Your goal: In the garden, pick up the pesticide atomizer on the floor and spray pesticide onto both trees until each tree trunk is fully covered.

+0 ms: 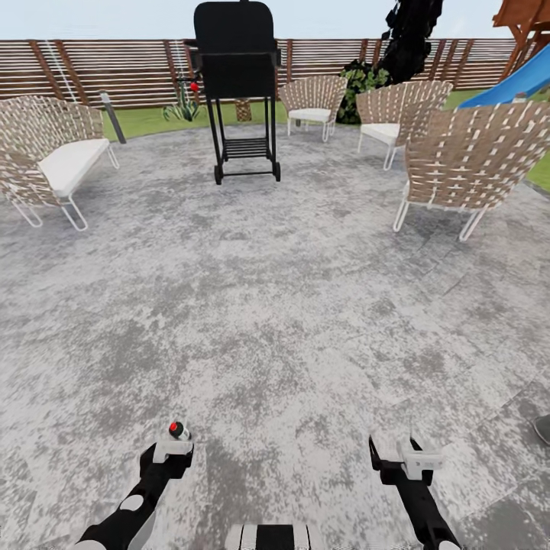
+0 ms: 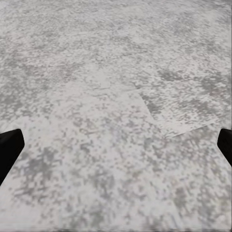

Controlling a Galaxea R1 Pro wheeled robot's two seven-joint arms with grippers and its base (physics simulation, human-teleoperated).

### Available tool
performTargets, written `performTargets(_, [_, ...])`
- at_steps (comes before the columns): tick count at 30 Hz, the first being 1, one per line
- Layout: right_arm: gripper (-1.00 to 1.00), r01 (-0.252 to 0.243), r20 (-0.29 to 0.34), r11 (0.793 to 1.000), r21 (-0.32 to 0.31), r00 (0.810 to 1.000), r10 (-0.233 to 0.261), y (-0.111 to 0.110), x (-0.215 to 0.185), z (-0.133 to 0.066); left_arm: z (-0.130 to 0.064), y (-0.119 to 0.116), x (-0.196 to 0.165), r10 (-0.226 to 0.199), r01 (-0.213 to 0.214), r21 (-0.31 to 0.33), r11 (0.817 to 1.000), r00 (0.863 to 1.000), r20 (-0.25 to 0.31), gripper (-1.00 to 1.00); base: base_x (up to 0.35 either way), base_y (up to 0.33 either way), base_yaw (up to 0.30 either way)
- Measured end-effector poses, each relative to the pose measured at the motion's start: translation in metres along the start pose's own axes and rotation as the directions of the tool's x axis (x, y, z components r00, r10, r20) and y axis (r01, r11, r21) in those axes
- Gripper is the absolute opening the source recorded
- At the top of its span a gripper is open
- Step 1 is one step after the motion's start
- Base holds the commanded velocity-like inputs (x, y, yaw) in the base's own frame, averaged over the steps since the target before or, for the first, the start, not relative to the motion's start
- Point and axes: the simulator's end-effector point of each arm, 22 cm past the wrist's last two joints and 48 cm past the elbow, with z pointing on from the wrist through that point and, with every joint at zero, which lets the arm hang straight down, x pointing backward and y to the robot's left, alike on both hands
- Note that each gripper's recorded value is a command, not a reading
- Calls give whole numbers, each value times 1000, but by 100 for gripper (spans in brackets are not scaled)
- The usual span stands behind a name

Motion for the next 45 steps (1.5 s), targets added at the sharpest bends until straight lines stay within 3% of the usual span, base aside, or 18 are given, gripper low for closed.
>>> performTargets(15, [100, 4, -69, 1000, -3, 998, -4, 2, 35, 0, 6, -1, 39, 2, -2, 2, 1000, 998, -67, 100, 0, 0, 0])
performTargets(45, [100, 4, -74, 1000, -5, 997, -5, 2, 38, -1, 6, -2, 41, -2, 2, 0, 1000, 997, -71, 100, 79, 34, 0])
